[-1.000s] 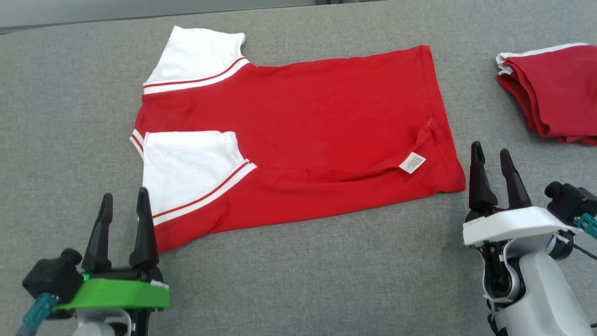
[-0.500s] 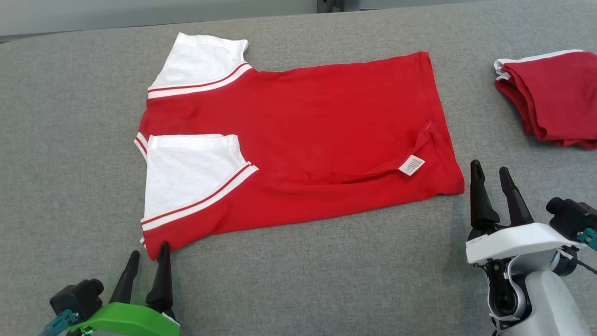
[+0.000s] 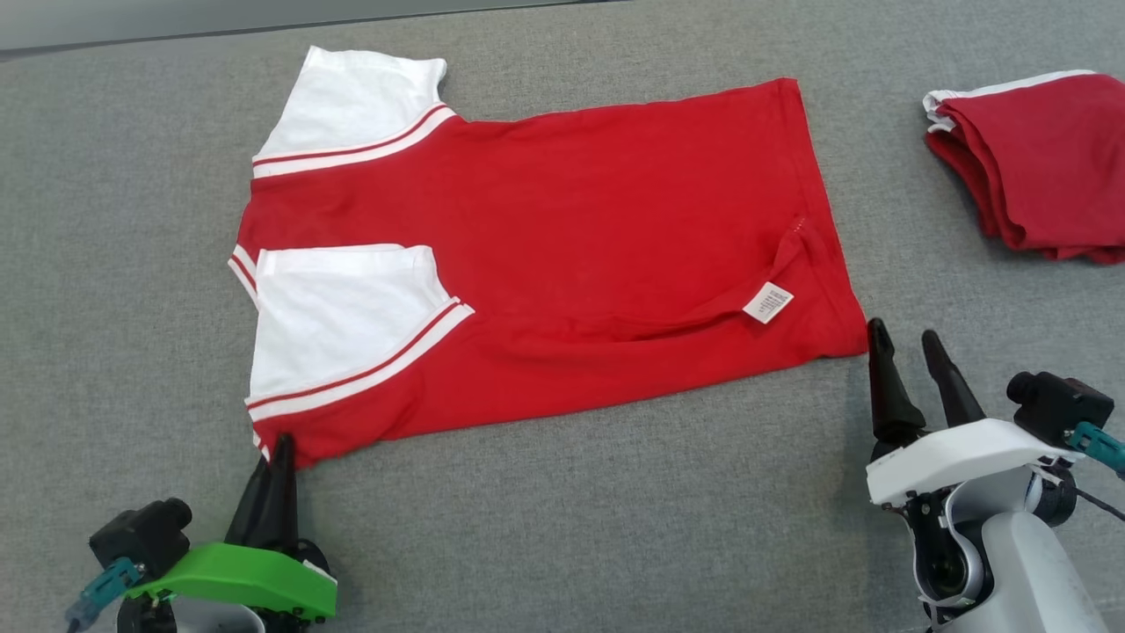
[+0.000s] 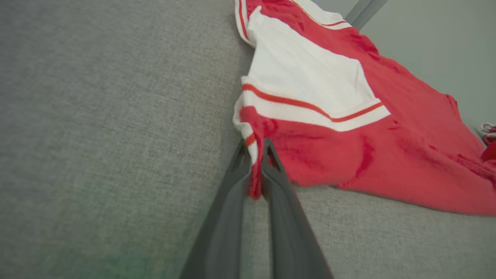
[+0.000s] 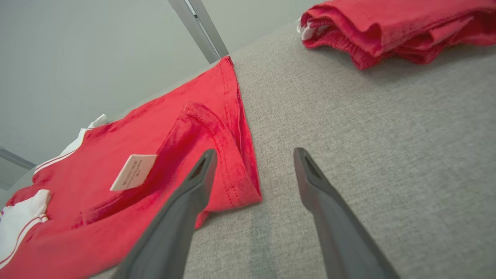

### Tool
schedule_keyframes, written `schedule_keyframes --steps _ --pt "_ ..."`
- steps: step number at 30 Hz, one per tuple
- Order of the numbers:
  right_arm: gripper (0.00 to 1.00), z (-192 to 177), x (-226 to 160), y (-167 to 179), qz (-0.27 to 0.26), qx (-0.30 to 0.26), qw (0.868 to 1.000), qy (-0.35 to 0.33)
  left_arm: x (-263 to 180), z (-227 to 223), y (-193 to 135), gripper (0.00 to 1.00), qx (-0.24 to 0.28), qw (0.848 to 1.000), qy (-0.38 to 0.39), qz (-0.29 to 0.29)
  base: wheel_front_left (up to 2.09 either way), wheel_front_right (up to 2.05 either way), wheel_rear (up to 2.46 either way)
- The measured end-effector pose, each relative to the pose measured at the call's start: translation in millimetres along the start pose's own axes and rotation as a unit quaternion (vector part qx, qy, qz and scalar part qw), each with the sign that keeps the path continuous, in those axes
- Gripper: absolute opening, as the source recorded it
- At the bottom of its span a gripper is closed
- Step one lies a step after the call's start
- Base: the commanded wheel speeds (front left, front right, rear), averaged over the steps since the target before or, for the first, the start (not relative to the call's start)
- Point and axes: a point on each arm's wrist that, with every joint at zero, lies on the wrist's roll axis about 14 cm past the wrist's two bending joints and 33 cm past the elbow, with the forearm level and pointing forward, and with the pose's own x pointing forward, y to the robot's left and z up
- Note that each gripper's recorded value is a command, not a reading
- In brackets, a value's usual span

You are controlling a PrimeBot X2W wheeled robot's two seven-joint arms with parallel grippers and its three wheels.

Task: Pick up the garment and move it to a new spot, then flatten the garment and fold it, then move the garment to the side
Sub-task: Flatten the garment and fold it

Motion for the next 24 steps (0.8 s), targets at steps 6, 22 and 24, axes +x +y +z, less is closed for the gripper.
schedule_keyframes --steps 6,22,24 --pt "1.00 -19 9 3 0.002 0.010 0.999 0.037 -2 30 -5 0.00 0.015 0.998 -0.056 -0.013 0.00 0.00 0.00" --pt "0.00 -37 22 16 0.015 -0.007 0.997 0.070 -13 55 -21 0.00 0.032 0.994 -0.099 -0.039 0.00 0.00 0.00" --pt "0.00 -32 19 14 0.011 0.000 0.998 0.060 -17 61 -24 0.00 0.037 0.993 -0.107 -0.046 0.00 0.00 0.00"
